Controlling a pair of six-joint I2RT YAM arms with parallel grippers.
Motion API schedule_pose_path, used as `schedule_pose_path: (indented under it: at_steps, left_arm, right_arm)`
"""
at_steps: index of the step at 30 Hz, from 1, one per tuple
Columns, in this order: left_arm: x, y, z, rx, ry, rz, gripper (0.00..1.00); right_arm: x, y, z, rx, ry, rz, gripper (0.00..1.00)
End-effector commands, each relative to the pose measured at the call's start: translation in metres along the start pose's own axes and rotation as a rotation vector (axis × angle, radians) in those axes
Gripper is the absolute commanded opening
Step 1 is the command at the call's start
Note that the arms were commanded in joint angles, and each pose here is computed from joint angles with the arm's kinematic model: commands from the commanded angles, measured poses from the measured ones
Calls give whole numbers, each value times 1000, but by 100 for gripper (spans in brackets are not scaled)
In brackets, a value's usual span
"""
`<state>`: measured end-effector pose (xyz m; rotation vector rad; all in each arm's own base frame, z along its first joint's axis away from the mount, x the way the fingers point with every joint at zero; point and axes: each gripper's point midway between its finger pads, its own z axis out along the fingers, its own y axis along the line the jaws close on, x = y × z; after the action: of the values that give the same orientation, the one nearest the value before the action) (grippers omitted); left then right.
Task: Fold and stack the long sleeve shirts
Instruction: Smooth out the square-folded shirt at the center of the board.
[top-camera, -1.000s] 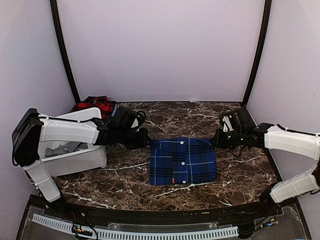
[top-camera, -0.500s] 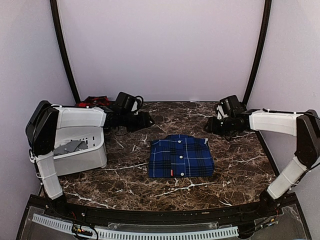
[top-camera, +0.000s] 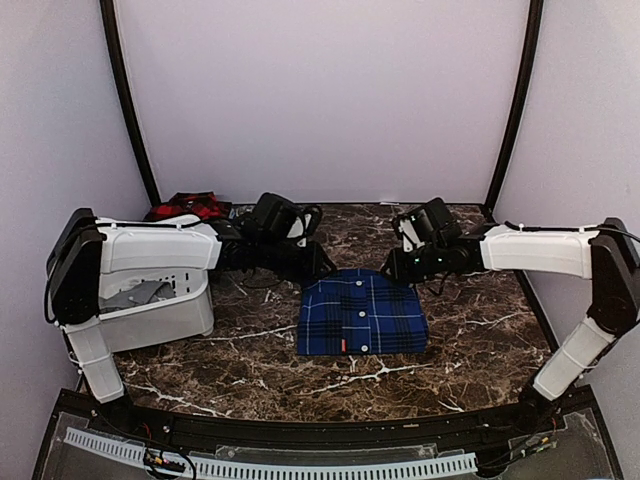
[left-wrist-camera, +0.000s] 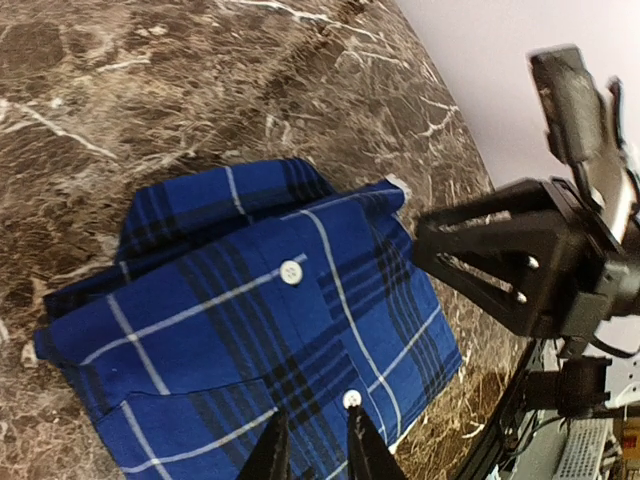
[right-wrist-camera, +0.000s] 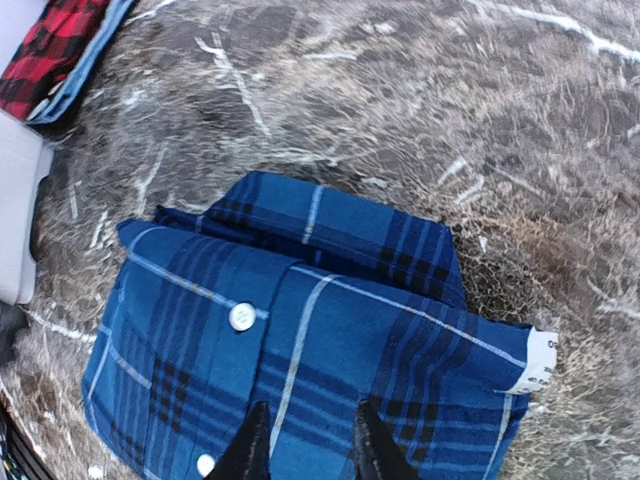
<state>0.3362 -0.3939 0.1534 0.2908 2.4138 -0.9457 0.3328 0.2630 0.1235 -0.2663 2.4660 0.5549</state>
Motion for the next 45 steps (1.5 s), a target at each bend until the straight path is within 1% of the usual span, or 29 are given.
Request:
schedule_pose_path:
  at_steps: [1, 2, 3, 4, 6, 7, 8, 9, 11, 12, 13, 16, 20, 23, 30, 36, 40, 42, 44, 45]
  left_arm:
    - [22, -7, 19, 42, 84, -13, 17]
    - [19, -10, 22, 51, 83, -9, 16]
    - [24, -4, 33, 38, 101, -6, 15]
    - [19, -8, 36, 44, 95, 1, 14]
    - [25, 5, 59, 7, 127, 11, 13]
    - [26, 10, 64, -8, 136, 12, 12]
    - [18, 8, 68, -12, 121, 18, 12]
    - [23, 21, 79, -41, 142, 15, 12]
    - [11, 32, 92, -71, 126, 11, 12]
    - [15, 44, 101, -94, 139, 1, 12]
    - [8, 49, 103, -101, 133, -10, 12]
    - [8, 69, 114, -136, 144, -36, 11]
    - [6, 82, 113, -173, 140, -54, 11]
    - [2, 91, 110, -207, 131, -60, 11]
    - [-22, 109, 99, -235, 73, -90, 15]
    - [-26, 124, 98, -251, 74, -100, 16]
    - [-42, 120, 92, -253, 59, -82, 23]
    - [-54, 113, 87, -251, 44, -61, 28]
    - [-66, 103, 81, -241, 25, -40, 36]
    - [-71, 98, 77, -232, 18, -33, 38]
  right_arm:
    - [6, -1, 27, 8, 44, -13, 23]
    - [7, -3, 34, 17, 57, -14, 21]
    - [9, -7, 41, 38, 71, -16, 19]
    - [9, -10, 46, 50, 77, -17, 18]
    - [9, -17, 58, 71, 92, -13, 18]
    - [7, -23, 63, 80, 100, -2, 18]
    - [6, -29, 69, 87, 108, 11, 18]
    - [4, -35, 73, 91, 112, 25, 18]
    - [1, -44, 81, 85, 127, 51, 21]
    - [1, -48, 84, 81, 138, 61, 22]
    - [1, -50, 87, 75, 148, 68, 23]
    - [1, -55, 89, 59, 166, 86, 25]
    - [-3, -62, 82, 35, 154, 110, 29]
    - [-4, -76, 81, 4, 153, 163, 29]
    - [-2, -94, 84, -44, 173, 226, 29]
    - [-10, -104, 78, -56, 149, 266, 30]
    - [-23, -106, 63, -29, 113, 247, 31]
    - [-28, -104, 52, -15, 94, 231, 32]
    - [-31, -102, 40, 17, 74, 208, 33]
    - [-33, -98, 32, 23, 58, 192, 34]
